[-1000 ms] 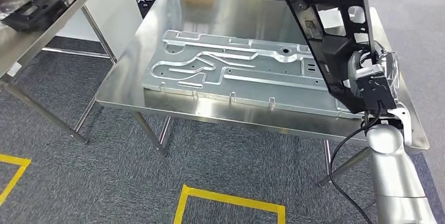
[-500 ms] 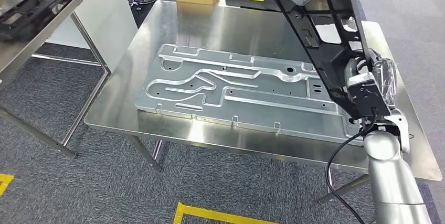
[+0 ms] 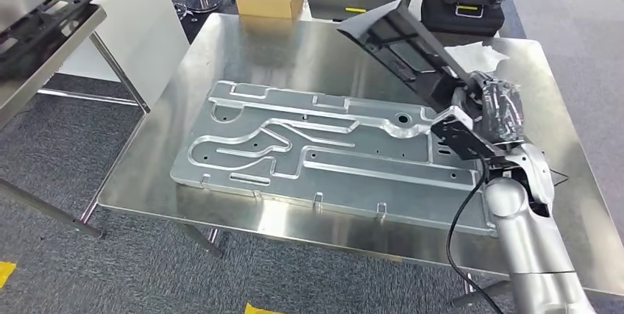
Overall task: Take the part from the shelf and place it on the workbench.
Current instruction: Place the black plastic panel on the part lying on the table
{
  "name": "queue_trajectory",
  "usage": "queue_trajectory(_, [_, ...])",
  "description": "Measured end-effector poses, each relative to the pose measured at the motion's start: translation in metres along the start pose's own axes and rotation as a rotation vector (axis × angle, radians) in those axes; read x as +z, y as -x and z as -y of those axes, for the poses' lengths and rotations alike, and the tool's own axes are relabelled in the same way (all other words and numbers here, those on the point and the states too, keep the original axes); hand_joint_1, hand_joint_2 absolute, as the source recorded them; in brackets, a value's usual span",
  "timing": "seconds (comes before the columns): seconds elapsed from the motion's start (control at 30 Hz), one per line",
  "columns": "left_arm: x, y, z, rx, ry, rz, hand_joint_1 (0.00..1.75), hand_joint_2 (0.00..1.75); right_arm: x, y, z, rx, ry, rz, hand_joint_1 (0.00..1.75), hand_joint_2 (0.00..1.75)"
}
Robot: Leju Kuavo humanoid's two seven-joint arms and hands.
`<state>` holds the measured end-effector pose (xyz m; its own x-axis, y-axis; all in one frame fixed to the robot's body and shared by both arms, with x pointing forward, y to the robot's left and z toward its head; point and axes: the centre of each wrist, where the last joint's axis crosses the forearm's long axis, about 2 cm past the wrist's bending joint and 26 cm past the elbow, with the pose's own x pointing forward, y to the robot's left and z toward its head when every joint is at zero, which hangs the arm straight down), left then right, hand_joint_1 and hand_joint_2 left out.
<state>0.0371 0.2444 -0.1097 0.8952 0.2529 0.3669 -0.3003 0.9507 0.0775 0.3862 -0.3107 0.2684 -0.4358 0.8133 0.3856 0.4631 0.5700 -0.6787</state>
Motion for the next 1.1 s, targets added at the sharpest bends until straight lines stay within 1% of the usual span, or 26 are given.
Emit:
queue_trajectory(0.1, [0.000, -0.001, 0.000, -0.006, 0.003, 0.003, 0.00, 0.00, -0.004, -0.016, -0.025, 0.095, -0.090, 0.030, 1.75, 1.75])
queue_trajectory(0.2, [0.000, -0.001, -0.001, -0.013, 0.005, -0.001, 0.00, 0.00, 0.002, -0.032, -0.057, 0.145, -0.193, 0.059, 1.75, 1.75])
queue_trajectory(0.37, [-0.001, -0.001, -0.002, -0.015, 0.004, -0.007, 0.00, 0.00, 0.018, -0.060, -0.110, 0.133, -0.323, 0.089, 1.75, 1.75])
queue_trajectory(0.53, [-0.002, -0.005, 0.000, -0.006, -0.007, 0.002, 0.00, 0.00, 0.023, -0.090, -0.148, 0.106, -0.422, 0.156, 1.75, 1.75])
queue_trajectory(0.6, [-0.002, -0.006, 0.000, 0.000, -0.015, 0.004, 0.00, 0.00, 0.029, -0.100, -0.162, 0.090, -0.468, 0.168, 0.87, 1.75])
queue_trajectory(0.67, [-0.002, -0.005, 0.000, 0.006, -0.025, 0.002, 0.00, 0.87, 0.032, -0.107, -0.171, 0.074, -0.502, 0.173, 0.00, 1.75])
queue_trajectory(0.7, [-0.001, -0.005, 0.000, 0.008, -0.029, -0.001, 0.00, 1.31, 0.033, -0.111, -0.174, 0.067, -0.516, 0.176, 0.00, 1.75])
queue_trajectory(0.73, [-0.001, -0.005, 0.001, 0.009, -0.031, -0.004, 0.00, 1.31, 0.032, -0.114, -0.177, 0.062, -0.528, 0.180, 0.00, 1.75])
queue_trajectory(0.83, [-0.001, -0.005, 0.004, 0.023, -0.030, -0.010, 0.00, 0.00, 0.034, -0.123, -0.185, 0.047, -0.554, 0.186, 0.00, 1.75])
queue_trajectory(1.1, [0.000, -0.002, 0.005, 0.061, -0.034, -0.019, 0.00, 0.00, 0.039, -0.129, -0.194, 0.013, -0.575, 0.171, 0.00, 1.75])
